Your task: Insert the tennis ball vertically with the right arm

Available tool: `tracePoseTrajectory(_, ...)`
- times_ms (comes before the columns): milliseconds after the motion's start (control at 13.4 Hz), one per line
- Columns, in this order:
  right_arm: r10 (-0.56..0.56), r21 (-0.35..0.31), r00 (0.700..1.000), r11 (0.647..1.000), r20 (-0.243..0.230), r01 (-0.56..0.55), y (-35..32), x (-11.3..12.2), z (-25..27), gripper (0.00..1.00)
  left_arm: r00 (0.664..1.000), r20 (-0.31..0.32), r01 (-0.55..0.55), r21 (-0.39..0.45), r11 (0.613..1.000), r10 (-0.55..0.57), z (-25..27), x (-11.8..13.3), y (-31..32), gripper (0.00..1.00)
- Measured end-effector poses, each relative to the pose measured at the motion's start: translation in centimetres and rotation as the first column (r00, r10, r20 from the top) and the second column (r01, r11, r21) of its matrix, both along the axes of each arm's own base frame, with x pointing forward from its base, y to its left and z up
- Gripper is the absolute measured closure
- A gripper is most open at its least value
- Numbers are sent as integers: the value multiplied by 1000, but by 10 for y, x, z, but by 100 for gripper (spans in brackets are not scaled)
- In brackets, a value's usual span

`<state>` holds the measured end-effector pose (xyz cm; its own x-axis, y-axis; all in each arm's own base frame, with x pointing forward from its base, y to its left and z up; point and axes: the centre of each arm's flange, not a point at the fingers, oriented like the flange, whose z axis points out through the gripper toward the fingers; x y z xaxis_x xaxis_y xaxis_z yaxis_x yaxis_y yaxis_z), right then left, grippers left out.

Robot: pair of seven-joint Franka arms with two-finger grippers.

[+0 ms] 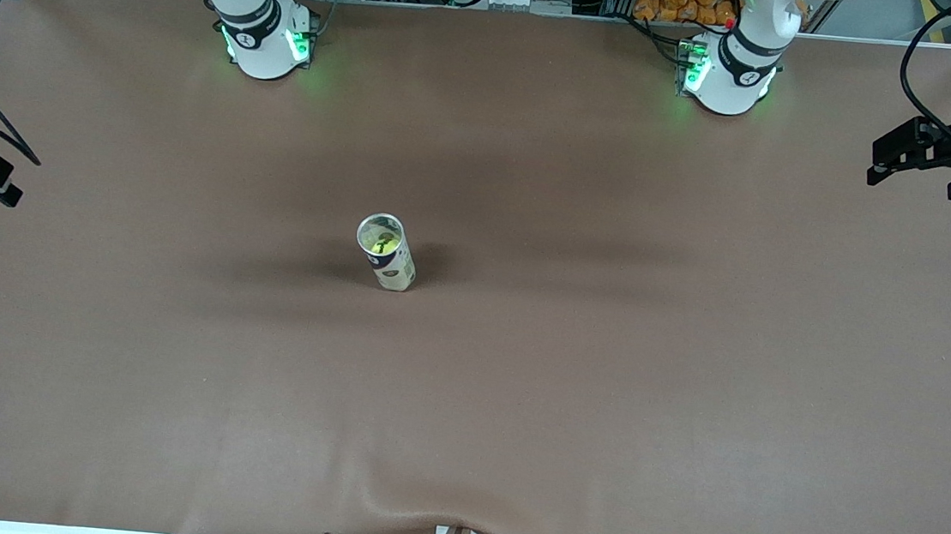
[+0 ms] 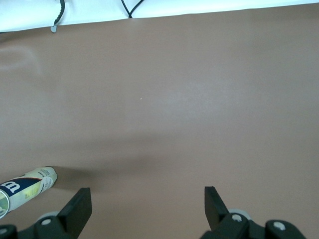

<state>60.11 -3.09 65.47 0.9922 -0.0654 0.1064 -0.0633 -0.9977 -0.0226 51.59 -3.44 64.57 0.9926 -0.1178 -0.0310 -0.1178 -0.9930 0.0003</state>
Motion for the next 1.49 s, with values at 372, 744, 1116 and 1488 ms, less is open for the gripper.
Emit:
tracePoseTrajectory(372,-5,12,999,1000,48,5,-5,-13,-3,0,1000,-5,0,0,1000,0,-2,1,0,0)
tracePoseTrajectory(744,0,26,998,1000,59,-2,-4,-32,-5,0,1000,-3,-1,0,1000,1,-2,1,1,0)
tracePoseTrajectory(1116,-39,29,998,999,57,37,13,-30,-7,0,1000,-6,-1,0,1000,1,-2,1,1,0)
tracePoseTrajectory(1488,-39,18,998,999,54,38,29,-30,-9,0,999,-40,-4,3,1000,4,-5,-3,-1,0)
